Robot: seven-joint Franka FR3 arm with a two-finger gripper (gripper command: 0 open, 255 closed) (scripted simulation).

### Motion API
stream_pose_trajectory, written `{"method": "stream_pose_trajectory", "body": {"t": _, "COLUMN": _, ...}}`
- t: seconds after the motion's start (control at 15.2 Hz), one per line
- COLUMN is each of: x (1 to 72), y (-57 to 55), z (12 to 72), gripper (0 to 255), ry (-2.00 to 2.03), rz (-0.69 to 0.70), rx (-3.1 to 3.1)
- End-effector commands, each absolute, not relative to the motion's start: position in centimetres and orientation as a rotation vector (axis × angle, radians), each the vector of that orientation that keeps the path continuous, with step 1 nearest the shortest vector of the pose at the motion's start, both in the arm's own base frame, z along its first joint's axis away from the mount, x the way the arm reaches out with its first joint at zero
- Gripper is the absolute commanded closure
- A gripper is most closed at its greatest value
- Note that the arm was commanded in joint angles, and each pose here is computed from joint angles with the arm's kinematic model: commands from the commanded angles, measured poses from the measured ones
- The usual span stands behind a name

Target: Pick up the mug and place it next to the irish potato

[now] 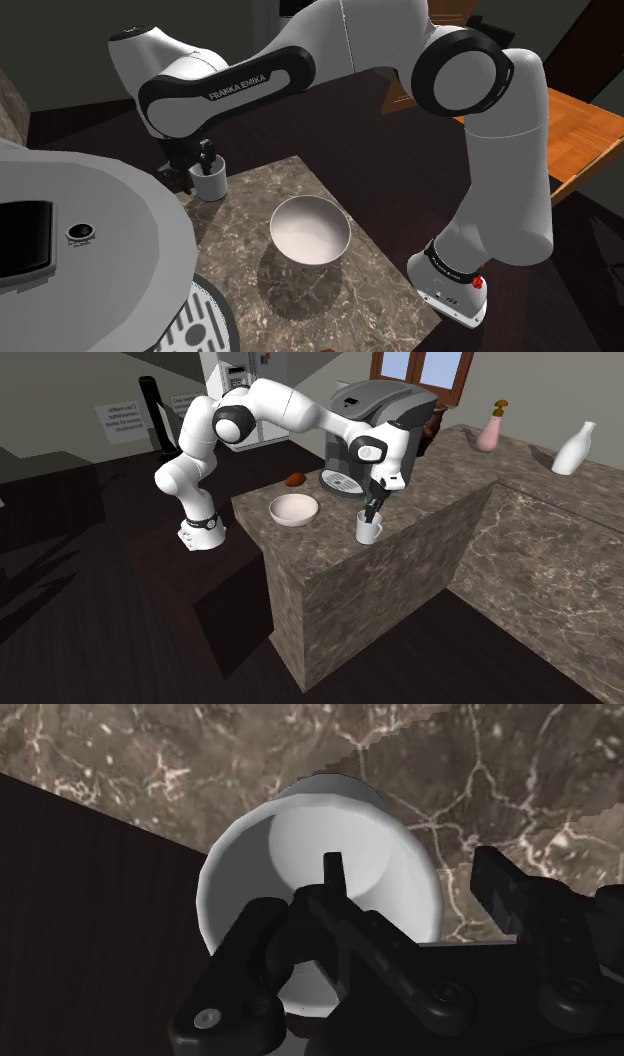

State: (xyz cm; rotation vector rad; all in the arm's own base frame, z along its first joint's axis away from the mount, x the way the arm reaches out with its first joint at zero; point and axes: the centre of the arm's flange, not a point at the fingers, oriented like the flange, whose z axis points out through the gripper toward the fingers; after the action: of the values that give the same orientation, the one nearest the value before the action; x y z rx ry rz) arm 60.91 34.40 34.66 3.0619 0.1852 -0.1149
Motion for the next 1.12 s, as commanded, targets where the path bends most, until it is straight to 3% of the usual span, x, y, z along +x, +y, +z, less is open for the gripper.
{"method": "stream_pose_trajectory", "body": {"t": 0.0, "x": 60.9, "y": 34.4, "z": 34.7, "gripper": 255, "ry": 0.185, "rz": -0.115, "rx": 3.062}}
{"method": "stream_pose_trajectory", "body": {"t": 0.53, "x": 60.9, "y": 34.4, "z": 34.7, "gripper": 255, "ry": 0.185, "rz": -0.115, "rx": 3.062}}
{"method": "stream_pose_trajectory", "body": {"t": 1.06, "x": 60.9, "y": 34.4, "z": 38.9, "gripper": 255, "ry": 0.185, "rz": -0.115, "rx": 3.062}}
